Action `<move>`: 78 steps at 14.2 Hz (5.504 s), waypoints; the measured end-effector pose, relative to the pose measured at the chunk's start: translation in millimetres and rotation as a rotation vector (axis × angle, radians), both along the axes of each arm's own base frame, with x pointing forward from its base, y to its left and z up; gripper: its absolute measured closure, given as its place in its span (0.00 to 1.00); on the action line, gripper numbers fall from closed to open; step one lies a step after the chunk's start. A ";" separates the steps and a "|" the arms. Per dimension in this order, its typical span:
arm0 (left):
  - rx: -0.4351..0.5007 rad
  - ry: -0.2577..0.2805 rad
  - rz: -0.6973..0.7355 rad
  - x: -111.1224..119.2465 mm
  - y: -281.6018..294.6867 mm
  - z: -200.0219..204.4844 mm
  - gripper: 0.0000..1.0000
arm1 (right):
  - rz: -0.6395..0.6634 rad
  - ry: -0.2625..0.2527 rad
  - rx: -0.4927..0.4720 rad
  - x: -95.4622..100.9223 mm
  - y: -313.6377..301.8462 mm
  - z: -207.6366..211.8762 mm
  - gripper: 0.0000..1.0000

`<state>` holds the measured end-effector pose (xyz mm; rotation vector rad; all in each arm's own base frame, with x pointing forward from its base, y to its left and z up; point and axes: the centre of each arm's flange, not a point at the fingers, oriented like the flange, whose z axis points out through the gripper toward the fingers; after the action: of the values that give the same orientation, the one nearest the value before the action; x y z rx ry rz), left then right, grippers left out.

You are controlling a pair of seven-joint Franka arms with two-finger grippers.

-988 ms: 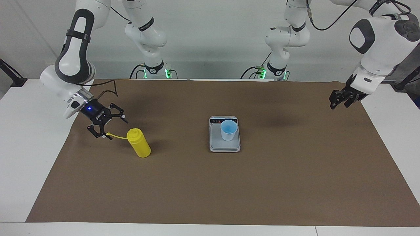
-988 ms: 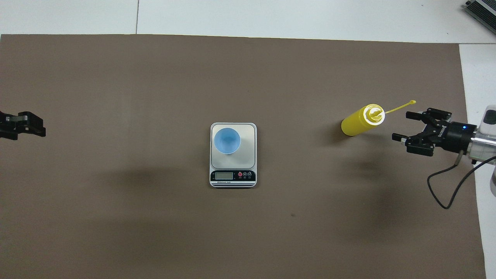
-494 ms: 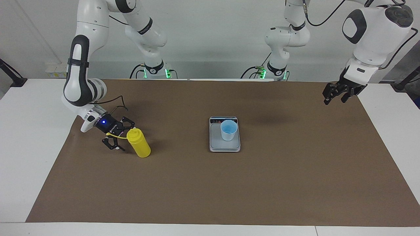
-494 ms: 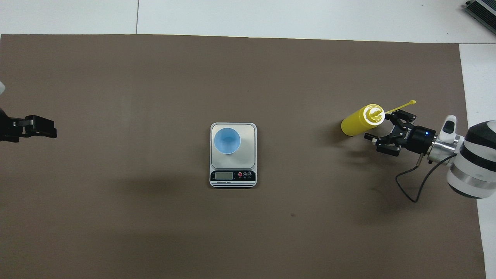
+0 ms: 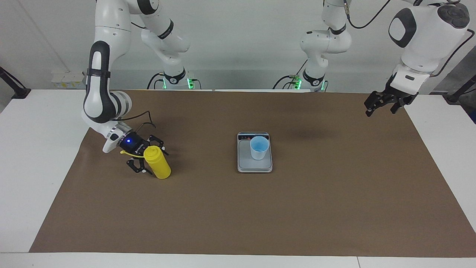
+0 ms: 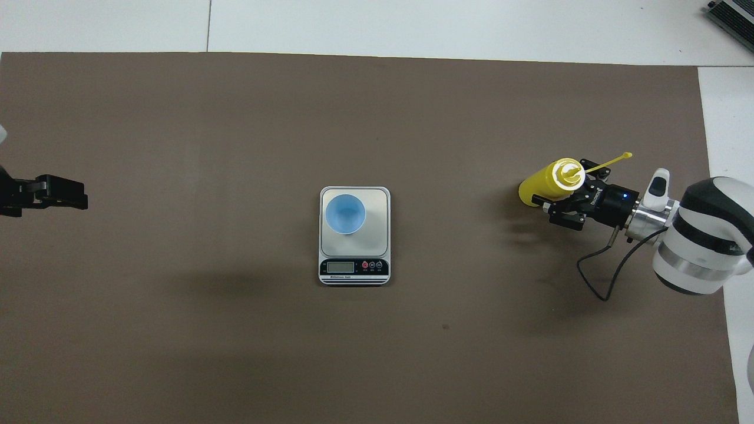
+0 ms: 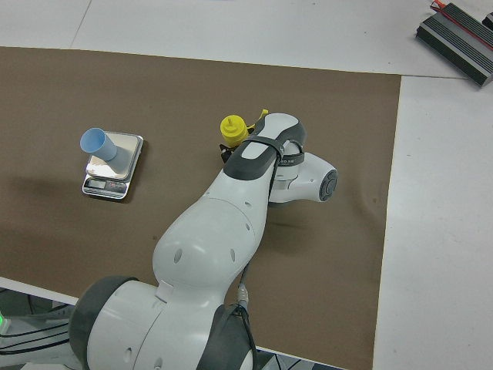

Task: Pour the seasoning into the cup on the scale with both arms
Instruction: 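Reach the right gripper to the yellow bottle and grasp it, then lift the yellow bottle with the right gripper over the blue cup, then tilt the yellow bottle nozzle down into the blue cup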

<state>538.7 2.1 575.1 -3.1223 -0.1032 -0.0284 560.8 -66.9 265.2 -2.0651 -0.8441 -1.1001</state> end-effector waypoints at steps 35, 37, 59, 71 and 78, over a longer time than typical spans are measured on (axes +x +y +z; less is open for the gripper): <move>0.001 0.000 -0.057 -0.2 -1.3 1.1 0.00 | -0.021 0.000 -0.438 16.6 241.2 99.3 0.53; 0.001 0.000 -0.057 -0.2 -1.3 1.2 0.00 | -0.005 0.009 -0.473 18.7 250.4 104.0 0.53; 0.001 0.000 -0.057 -0.3 -1.3 1.3 0.00 | 0.096 -0.084 -1.211 6.0 348.6 124.6 0.53; 0.001 0.000 -0.057 -0.3 -1.3 1.3 0.00 | 0.020 -0.315 -1.530 -37.4 410.0 89.0 0.57; 0.001 0.000 -0.057 -0.3 -1.3 1.3 0.00 | -0.019 -0.406 -1.640 -50.0 420.7 78.7 0.57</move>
<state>538.4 0.8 576.3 -3.1234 -0.0141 -0.0291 510.9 353.8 344.0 -3.0103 -2.5073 -0.8320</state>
